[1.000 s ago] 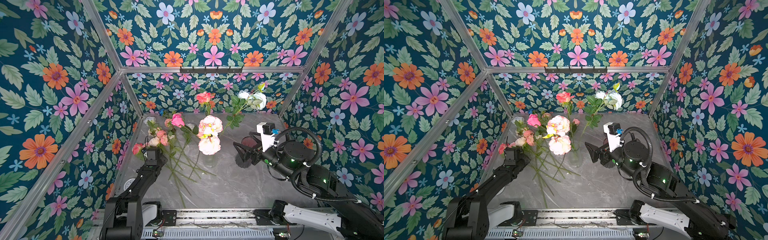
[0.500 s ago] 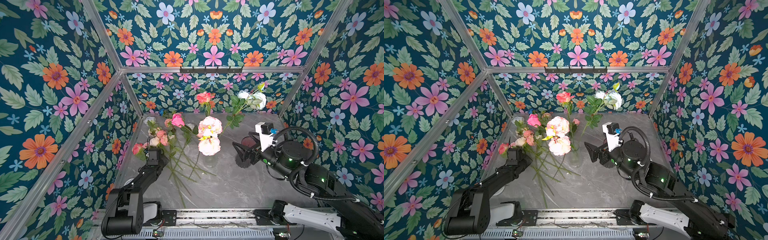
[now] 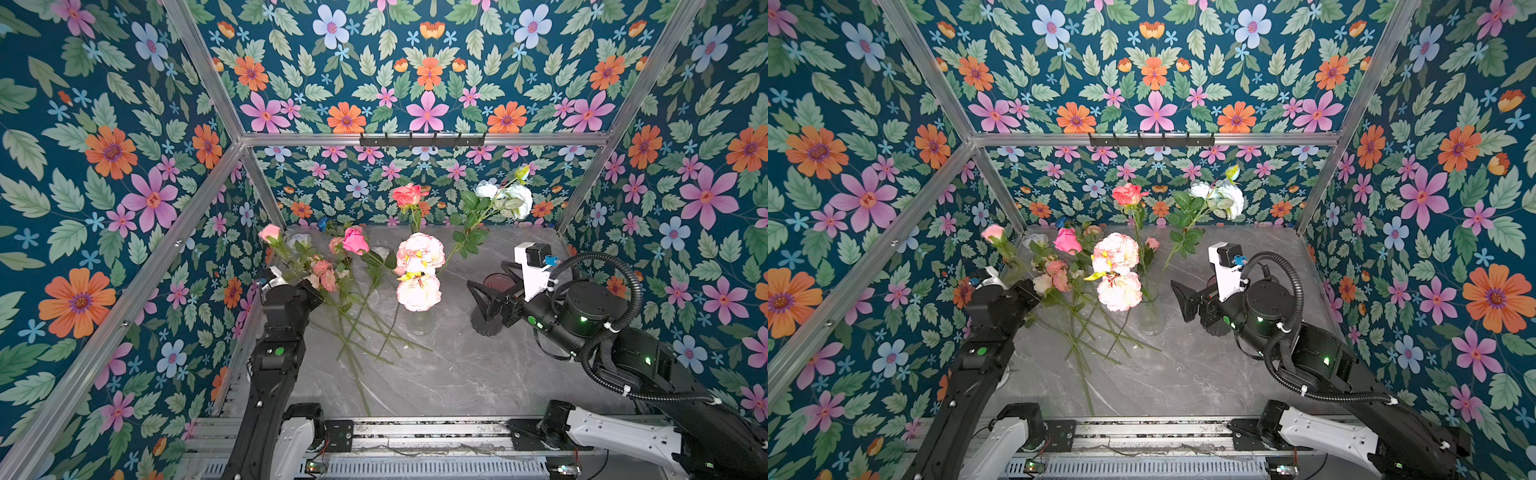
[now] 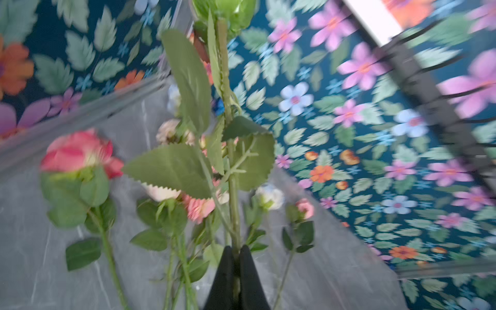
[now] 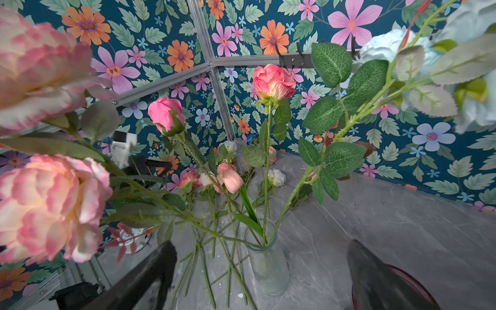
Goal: Arrange flowers in a vase
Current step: Pick up the flower from the flowers, then place the flower in the vase.
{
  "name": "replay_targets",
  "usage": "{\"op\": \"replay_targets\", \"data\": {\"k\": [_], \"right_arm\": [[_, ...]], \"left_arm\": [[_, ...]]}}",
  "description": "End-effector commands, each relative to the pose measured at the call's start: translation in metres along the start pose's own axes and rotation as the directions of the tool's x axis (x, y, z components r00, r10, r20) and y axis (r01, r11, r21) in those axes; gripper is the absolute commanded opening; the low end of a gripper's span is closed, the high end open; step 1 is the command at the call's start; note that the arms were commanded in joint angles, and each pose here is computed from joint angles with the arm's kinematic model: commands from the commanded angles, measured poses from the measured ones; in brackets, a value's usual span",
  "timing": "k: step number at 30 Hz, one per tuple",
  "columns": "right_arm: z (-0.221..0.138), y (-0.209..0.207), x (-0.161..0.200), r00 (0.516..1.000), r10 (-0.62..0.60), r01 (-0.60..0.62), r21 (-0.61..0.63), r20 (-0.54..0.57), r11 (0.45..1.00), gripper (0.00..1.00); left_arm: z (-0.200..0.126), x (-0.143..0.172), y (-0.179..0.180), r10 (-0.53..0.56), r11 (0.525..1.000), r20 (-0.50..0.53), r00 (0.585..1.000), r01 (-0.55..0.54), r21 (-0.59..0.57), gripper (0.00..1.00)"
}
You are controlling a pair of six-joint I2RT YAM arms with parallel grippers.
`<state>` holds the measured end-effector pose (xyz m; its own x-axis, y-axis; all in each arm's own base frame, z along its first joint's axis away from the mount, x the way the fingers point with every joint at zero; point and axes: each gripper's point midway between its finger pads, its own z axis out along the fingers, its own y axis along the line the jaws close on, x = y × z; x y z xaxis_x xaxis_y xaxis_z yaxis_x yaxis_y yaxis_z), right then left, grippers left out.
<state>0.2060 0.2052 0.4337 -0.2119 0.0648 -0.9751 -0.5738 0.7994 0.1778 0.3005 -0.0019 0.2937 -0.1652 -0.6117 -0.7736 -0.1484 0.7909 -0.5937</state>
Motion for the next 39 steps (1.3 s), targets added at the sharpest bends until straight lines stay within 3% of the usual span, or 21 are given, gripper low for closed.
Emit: {"op": "replay_targets", "data": {"k": [1, 3, 6, 10, 12, 16, 29, 32, 39], "right_arm": [[-0.008, 0.010, -0.027, 0.996, 0.033, -0.028, -0.057, 0.087, 0.998, 0.99], [-0.016, 0.027, -0.038, 0.993, 0.027, -0.009, -0.160, 0.114, 0.987, 0.97], [-0.025, 0.057, -0.053, 0.992, 0.042, -0.002, -0.324, 0.117, 0.946, 0.85], [-0.021, 0.099, -0.059, 0.998, 0.048, -0.028, -0.488, 0.028, 0.873, 0.83], [-0.018, 0.118, -0.061, 0.999, -0.004, 0.022, -0.506, 0.036, 0.862, 0.85], [-0.022, 0.155, -0.069, 0.991, -0.113, 0.136, -0.535, 0.077, 0.834, 0.88], [-0.002, 0.237, -0.103, 0.984, -0.137, 0.176, -0.695, 0.112, 0.697, 0.91], [0.010, 0.256, -0.108, 0.985, -0.142, 0.166, -0.721, 0.094, 0.672, 0.94], [0.040, 0.273, -0.115, 0.986, -0.146, 0.163, -0.699, 0.085, 0.697, 0.93]], "left_arm": [[-0.039, -0.025, -0.053, 0.085, 0.969, 0.050, 0.995, -0.095, 0.229, 0.00], [-0.069, -0.043, -0.087, 0.088, 0.917, 0.117, 0.989, -0.126, 0.377, 0.00], [-0.106, -0.062, -0.125, 0.090, 0.832, 0.174, 0.981, -0.170, 0.528, 0.00], [-0.151, -0.077, -0.166, 0.085, 0.687, 0.221, 0.971, -0.218, 0.693, 0.00], [-0.169, -0.084, -0.177, 0.077, 0.636, 0.248, 0.966, -0.239, 0.734, 0.00], [-0.198, -0.090, -0.194, 0.096, 0.555, 0.278, 0.956, -0.283, 0.782, 0.00], [-0.247, -0.062, -0.220, 0.175, 0.235, 0.228, 0.958, -0.265, 0.935, 0.00], [-0.252, -0.058, -0.221, 0.192, 0.201, 0.226, 0.955, -0.264, 0.943, 0.00], [-0.268, -0.054, -0.222, 0.201, 0.128, 0.243, 0.949, -0.271, 0.954, 0.00]]}}
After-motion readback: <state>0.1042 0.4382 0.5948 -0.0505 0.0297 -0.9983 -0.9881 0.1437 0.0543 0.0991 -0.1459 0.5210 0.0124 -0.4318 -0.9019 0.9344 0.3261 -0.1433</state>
